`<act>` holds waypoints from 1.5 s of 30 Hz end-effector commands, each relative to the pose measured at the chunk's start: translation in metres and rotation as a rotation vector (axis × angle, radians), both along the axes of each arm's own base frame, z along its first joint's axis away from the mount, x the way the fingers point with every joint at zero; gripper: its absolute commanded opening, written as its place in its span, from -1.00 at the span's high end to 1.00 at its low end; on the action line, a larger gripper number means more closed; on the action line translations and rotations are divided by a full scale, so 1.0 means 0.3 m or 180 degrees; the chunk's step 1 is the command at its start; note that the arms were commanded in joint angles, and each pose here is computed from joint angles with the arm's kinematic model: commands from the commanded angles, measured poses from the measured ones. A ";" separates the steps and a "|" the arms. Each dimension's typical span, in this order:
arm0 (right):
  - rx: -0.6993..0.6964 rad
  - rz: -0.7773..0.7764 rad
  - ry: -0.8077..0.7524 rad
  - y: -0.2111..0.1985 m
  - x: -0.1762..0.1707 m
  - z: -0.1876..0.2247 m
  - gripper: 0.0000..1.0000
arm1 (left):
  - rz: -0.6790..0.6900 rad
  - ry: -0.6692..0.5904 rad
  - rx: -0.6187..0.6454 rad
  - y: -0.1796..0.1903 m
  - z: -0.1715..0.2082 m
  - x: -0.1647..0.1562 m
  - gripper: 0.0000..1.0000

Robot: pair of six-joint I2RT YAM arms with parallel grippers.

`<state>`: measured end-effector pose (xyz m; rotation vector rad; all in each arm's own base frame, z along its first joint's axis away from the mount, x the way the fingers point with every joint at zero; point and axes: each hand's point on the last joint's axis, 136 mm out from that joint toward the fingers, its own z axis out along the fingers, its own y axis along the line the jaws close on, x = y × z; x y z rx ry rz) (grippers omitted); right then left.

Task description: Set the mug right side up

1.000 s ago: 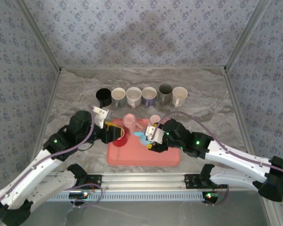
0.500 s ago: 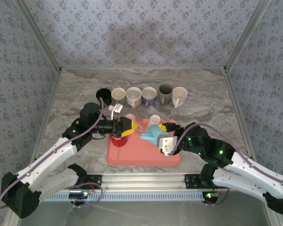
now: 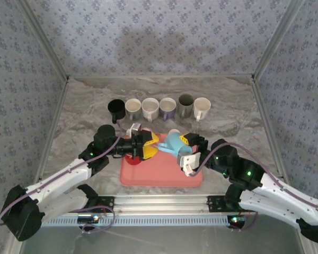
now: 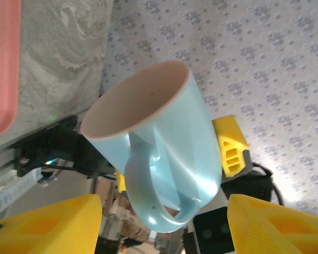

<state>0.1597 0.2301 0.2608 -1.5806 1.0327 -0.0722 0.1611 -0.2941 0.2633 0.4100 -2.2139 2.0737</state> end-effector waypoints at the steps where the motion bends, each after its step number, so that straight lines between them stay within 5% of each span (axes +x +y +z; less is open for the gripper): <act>1: 0.0336 -0.0070 -0.0413 -0.001 0.025 0.137 0.72 | 0.0372 0.0155 -0.0257 0.015 0.058 0.030 -0.28; 45: -0.0072 0.0052 -0.0423 0.018 0.009 0.038 0.74 | 0.0499 0.0367 0.0069 -0.055 -0.031 0.044 0.24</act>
